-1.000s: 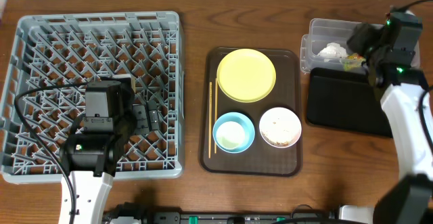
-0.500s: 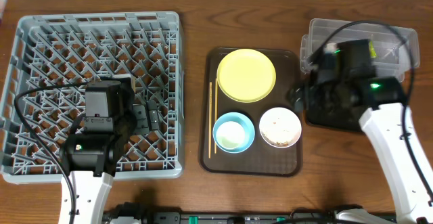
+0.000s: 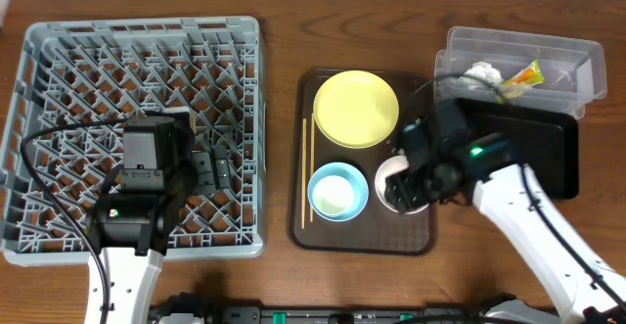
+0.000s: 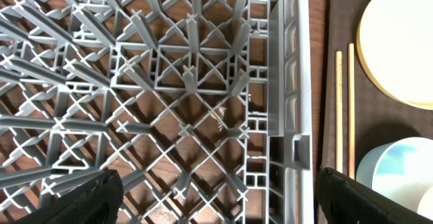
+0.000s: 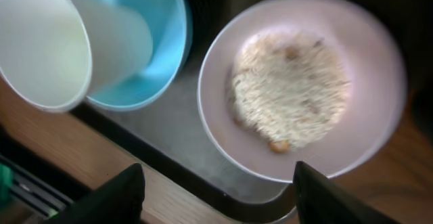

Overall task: Sort waste into correct bins and load items into the dishwasher
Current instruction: 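Reach the right gripper to the pink rice bowl and grasp its rim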

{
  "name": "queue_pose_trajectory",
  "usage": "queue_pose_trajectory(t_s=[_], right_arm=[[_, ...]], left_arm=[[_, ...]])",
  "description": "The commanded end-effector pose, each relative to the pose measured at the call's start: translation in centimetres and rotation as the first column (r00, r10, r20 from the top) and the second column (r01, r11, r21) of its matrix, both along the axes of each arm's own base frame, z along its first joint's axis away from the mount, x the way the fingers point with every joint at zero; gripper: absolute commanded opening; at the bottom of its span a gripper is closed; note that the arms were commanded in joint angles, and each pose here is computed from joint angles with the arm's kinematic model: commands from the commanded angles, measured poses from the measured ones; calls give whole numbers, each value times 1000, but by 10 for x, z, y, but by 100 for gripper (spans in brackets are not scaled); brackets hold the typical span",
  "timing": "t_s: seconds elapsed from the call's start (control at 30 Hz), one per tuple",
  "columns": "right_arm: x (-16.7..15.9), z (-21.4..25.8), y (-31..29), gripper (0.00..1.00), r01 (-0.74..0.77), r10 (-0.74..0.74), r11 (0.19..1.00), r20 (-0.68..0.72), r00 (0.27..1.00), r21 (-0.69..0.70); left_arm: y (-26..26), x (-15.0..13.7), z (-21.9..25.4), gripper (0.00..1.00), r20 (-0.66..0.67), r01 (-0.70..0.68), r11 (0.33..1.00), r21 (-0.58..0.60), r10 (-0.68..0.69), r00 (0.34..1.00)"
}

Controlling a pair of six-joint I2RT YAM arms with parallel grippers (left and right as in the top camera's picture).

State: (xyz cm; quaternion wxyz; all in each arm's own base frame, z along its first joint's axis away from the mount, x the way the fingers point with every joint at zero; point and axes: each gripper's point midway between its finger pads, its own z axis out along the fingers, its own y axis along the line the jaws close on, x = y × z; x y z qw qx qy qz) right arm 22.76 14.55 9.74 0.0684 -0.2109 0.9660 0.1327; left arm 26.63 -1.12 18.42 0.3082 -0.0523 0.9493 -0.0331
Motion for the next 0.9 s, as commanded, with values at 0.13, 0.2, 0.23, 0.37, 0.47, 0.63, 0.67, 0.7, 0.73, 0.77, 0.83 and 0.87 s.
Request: queue_pose_trajectory(t_s=[0.13,0.2,0.23,0.37,0.47,0.63,0.67,0.7,0.73,0.77,0.83,0.87], right_arm=[[-8,-26,11,58,-70,73,996,52,996,-61],[-6,-31,12,56,-60,65,996,74,995,-73],[-4,-33,11,56,-43,50,996,87,995,-84],[2,-38,16,55,-32,40,997,125,991,-67],[1,-42,19,54,-39,47,997,134,990,-61],[-4,-46,22,52,-51,58,997,130,990,-61],[-4,-46,23,52,-54,62,997,130,990,-61],[-5,-46,24,52,-57,65,996,129,990,-62],[-6,-47,25,52,-59,67,996,126,990,-63],[-6,-48,25,51,-61,69,996,123,990,-65],[-6,-52,23,50,-56,66,995,120,991,-86],[-5,-54,21,50,-41,53,994,119,991,-100]], left_arm=[[-1,2,7,93,14,0,1000,-5,0,1000],[-1,2,6,93,14,0,1000,-5,0,1000],[-1,2,6,93,14,0,1000,-5,0,1000],[-1,2,7,93,14,0,1000,-5,0,1000],[-1,2,6,93,14,0,1000,-5,0,1000],[-1,2,6,94,14,0,1000,-5,0,1000],[-1,2,6,93,14,0,1000,-5,0,1000],[-1,2,6,93,14,0,1000,-5,0,1000],[-1,2,6,94,14,0,1000,-5,0,1000],[-1,2,6,93,14,0,1000,-5,0,1000],[-1,2,6,93,13,0,1000,-5,0,1000],[-1,2,6,93,13,0,1000,-5,0,1000]])
